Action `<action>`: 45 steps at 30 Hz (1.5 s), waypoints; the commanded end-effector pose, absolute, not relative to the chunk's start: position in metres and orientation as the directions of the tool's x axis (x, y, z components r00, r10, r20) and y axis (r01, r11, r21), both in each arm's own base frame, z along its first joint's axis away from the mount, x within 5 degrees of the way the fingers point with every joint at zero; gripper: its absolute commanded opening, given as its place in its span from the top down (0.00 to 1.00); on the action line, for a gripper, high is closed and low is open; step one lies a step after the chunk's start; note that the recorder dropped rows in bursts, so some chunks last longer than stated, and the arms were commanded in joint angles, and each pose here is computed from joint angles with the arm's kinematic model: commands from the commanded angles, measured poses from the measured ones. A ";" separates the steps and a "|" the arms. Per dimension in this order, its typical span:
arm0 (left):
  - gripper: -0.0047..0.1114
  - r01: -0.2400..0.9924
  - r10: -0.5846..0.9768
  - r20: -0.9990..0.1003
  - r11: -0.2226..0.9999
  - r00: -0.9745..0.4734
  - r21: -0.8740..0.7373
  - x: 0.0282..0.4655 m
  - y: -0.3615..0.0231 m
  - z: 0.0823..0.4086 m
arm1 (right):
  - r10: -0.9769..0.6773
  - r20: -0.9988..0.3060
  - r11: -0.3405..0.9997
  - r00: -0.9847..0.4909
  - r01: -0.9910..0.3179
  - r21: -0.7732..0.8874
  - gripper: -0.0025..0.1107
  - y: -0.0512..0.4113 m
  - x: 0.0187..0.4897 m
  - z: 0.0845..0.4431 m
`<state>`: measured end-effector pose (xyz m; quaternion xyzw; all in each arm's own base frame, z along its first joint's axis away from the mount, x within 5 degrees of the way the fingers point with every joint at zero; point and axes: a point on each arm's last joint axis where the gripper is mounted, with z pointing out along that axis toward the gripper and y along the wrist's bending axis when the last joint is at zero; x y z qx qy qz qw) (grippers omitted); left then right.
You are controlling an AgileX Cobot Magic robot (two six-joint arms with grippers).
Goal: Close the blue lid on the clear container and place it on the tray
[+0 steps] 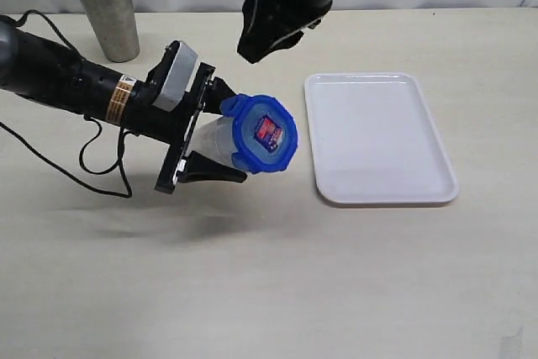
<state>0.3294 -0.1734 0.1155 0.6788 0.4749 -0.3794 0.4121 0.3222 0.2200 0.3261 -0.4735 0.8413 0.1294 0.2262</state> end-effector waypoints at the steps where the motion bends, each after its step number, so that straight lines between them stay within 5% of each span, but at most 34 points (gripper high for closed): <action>1: 0.96 0.989 0.254 -0.955 -0.059 0.149 0.139 0.340 -0.177 0.132 | -0.430 -0.504 0.793 -0.749 -0.580 0.186 0.61 0.183 0.346 0.338; 8: 0.96 0.977 0.121 -0.993 0.210 -0.008 0.018 0.351 -0.175 0.126 | -0.416 -0.489 0.803 -0.766 -0.562 0.198 0.61 0.177 0.347 0.338; 14: 0.96 0.950 0.079 -0.990 0.301 -0.115 -0.087 0.358 -0.173 0.100 | -0.360 -0.484 0.820 -0.798 -0.518 0.244 0.61 0.179 0.347 0.338; 22: 0.96 0.955 0.094 -0.989 0.284 -0.112 -0.081 0.356 -0.173 0.096 | -0.397 -0.440 0.887 -0.805 -0.460 0.039 0.61 0.202 0.352 0.311; 31: 0.96 0.966 0.117 -0.988 0.248 -0.103 -0.071 0.353 -0.174 0.095 | -0.322 -0.537 0.875 -0.779 -0.462 0.145 0.61 0.222 0.364 0.303; 39: 0.96 0.970 0.127 -0.987 0.234 -0.099 -0.067 0.352 -0.174 0.094 | -0.405 -0.446 0.828 -0.798 -0.527 0.192 0.84 0.232 0.365 0.274; 45: 0.93 0.973 0.136 -0.986 0.220 -0.095 -0.064 0.350 -0.175 0.094 | -0.431 -0.396 0.822 -0.811 -0.534 0.198 0.87 0.234 0.367 0.260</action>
